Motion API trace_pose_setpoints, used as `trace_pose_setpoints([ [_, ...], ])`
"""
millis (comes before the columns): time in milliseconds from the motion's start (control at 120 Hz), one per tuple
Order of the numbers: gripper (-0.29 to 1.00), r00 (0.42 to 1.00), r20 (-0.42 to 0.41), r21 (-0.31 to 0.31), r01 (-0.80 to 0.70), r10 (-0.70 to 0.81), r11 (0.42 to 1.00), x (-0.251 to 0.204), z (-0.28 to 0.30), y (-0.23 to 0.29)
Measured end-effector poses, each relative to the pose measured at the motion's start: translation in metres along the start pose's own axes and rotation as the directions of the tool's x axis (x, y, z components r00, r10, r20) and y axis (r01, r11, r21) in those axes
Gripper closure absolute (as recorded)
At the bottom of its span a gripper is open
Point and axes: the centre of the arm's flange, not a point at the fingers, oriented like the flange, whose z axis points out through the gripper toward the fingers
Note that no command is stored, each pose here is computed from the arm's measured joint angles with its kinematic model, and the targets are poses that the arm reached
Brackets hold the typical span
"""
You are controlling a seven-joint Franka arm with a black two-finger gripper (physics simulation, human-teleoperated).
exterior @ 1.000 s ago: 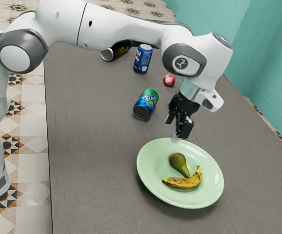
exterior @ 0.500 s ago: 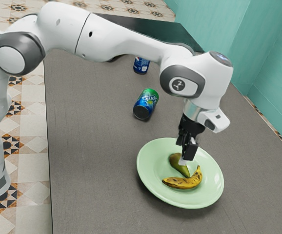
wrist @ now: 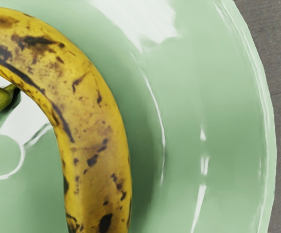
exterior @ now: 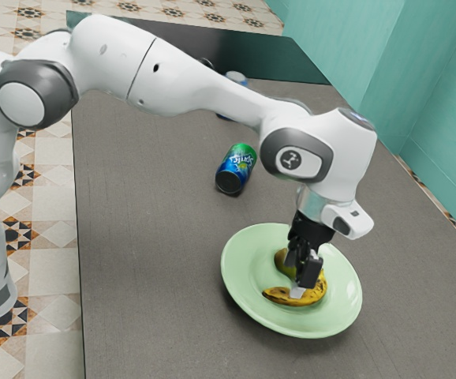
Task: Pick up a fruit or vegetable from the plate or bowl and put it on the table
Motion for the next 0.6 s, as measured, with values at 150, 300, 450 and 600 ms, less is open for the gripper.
trace_pose_setpoints([
  [150, 0.0, 1.0, 0.001, -0.016, 0.018, -0.018, 1.0, 0.006, 0.012, 0.002],
  [300, 0.0, 0.999, 0.014, -0.021, 0.042, -0.042, 0.999, 0.007, 0.023, -0.005],
  [450, 0.0, 0.998, 0.014, -0.022, 0.056, -0.055, 0.998, 0.009, 0.028, -0.008],
  [600, 0.0, 0.996, 0.012, -0.016, 0.088, -0.088, 0.996, 0.002, 0.025, -0.026],
])
